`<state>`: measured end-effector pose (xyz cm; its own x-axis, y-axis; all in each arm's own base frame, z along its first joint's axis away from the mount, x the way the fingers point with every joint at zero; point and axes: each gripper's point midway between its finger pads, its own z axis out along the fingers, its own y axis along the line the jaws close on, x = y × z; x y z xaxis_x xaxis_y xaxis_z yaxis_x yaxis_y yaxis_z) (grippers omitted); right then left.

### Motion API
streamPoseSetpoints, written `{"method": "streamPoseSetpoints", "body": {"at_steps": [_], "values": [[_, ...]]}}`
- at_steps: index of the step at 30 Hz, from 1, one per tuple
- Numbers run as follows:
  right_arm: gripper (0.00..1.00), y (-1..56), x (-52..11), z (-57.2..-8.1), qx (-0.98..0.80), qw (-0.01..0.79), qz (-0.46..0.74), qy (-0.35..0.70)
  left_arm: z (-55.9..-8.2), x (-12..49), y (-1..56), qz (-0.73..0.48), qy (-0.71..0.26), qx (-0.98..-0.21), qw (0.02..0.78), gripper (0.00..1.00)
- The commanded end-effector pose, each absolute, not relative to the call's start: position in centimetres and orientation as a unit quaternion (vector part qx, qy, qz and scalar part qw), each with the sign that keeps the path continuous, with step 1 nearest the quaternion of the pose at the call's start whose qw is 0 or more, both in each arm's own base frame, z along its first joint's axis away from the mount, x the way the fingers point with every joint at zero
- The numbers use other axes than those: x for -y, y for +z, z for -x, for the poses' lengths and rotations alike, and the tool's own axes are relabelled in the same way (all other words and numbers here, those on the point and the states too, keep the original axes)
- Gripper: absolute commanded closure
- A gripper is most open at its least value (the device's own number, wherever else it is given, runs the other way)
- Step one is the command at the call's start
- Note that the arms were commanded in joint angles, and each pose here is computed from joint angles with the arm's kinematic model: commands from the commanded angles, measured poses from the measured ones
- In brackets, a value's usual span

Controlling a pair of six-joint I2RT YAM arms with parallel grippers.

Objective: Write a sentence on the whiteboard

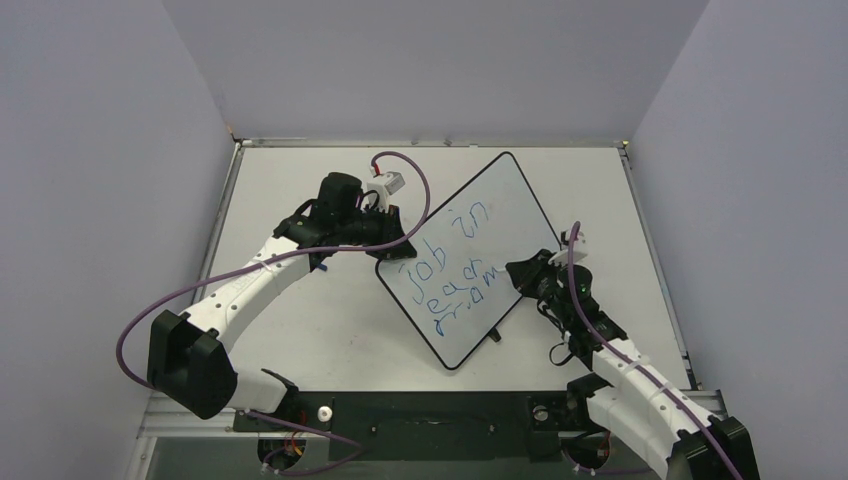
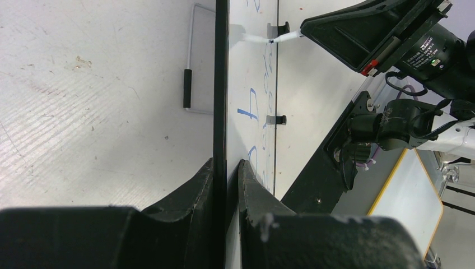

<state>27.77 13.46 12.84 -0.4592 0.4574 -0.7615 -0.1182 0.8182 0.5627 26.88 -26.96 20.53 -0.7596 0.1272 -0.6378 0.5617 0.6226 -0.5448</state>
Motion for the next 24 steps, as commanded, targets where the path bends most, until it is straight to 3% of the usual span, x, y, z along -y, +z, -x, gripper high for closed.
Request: {"method": "streamPoseSetpoints", "body": {"at_steps": [1, 11, 24], "values": [[1.0, 11.3, -12.3, -27.4, -0.816, 0.506, -0.112, 0.256, -27.5, 25.3, 18.4, -0.218, -0.322, -0.873, 0.296, 1.0], [1.0, 10.4, -12.2, -26.5, -0.823, 0.492, -0.119, 0.258, -27.4, 25.2, 18.5, -0.218, -0.322, -0.872, 0.297, 1.0], [1.0, 15.0, -12.3, -27.3, -0.794, 0.532, -0.108, 0.273, -27.4, 25.2, 18.5, -0.218, -0.323, -0.872, 0.296, 1.0]]}}
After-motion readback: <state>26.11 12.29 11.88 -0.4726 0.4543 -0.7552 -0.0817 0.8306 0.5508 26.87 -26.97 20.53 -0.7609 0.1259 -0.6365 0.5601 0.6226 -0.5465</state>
